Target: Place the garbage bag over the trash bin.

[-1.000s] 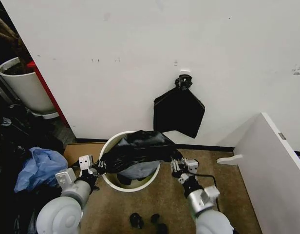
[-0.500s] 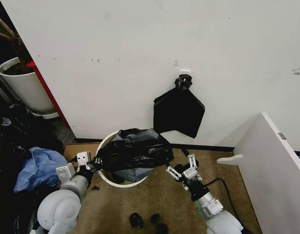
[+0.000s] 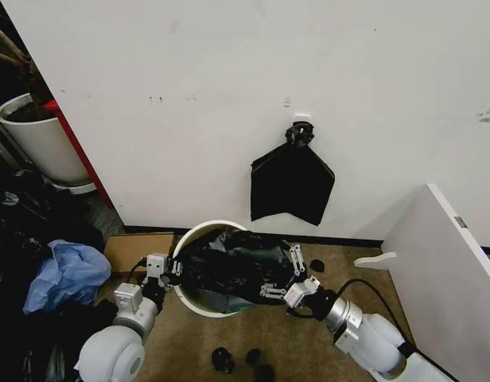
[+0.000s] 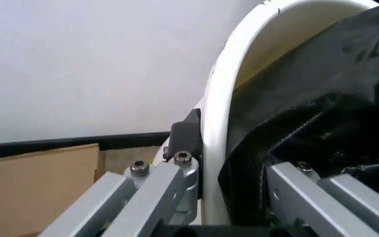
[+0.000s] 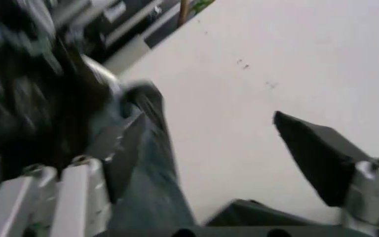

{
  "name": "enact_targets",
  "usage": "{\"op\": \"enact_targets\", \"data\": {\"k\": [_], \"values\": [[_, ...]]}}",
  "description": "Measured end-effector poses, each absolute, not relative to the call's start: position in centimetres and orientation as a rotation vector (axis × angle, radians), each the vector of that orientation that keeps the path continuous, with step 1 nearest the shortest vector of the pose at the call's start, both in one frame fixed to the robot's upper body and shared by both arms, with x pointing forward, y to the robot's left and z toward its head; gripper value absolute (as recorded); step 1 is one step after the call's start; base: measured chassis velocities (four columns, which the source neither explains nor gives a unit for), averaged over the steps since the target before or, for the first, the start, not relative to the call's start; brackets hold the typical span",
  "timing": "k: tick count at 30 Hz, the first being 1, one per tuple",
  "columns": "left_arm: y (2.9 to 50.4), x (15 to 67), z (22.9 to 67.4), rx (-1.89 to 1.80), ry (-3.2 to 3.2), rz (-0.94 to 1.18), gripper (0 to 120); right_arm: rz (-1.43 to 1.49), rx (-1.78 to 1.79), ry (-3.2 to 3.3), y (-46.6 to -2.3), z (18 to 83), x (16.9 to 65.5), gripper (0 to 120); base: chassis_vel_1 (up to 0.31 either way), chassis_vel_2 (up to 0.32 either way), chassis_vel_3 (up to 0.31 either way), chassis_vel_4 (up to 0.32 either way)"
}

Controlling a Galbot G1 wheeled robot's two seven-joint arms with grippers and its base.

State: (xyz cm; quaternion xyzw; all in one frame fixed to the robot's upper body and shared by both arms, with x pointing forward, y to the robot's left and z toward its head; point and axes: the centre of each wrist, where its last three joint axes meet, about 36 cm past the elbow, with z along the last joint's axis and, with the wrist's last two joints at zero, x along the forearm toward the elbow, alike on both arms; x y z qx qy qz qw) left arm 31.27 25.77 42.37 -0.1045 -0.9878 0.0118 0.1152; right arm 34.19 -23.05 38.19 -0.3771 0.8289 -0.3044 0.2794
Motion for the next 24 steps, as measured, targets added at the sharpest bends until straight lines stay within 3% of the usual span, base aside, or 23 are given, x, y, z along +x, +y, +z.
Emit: {"op": "enact_targets", "data": {"k": [2,6,13,18,24], "values": [[25.7,31.2,42.2,-0.319,-2.897,0.026,4,-0.848,-0.993,2.211,-23.1,38.2,34.4,70,0.0,0.0,0.0,0.0],[25.1,31.1,42.0,-0.355,-2.895,0.016,4,-1.171,-0.878,2.065,-24.9,39.3,36.0,50,0.0,0.0,0.0,0.0],[25.4,31.2,42.2,-0.337,-2.882,0.009,4,-1.193,-1.08,2.035,-25.5,39.9,35.5,27,0.0,0.0,0.0,0.0],[25.5,31.2,42.2,-0.331,-2.88,0.008,4,-1.127,-1.128,2.094,-25.0,39.7,34.6,41,0.0,0.0,0.0,0.0],[25.3,30.7,42.4,-0.337,-2.878,0.022,4,-1.289,-1.098,2.011,-25.3,40.1,35.8,69,0.0,0.0,0.0,0.0]]}}
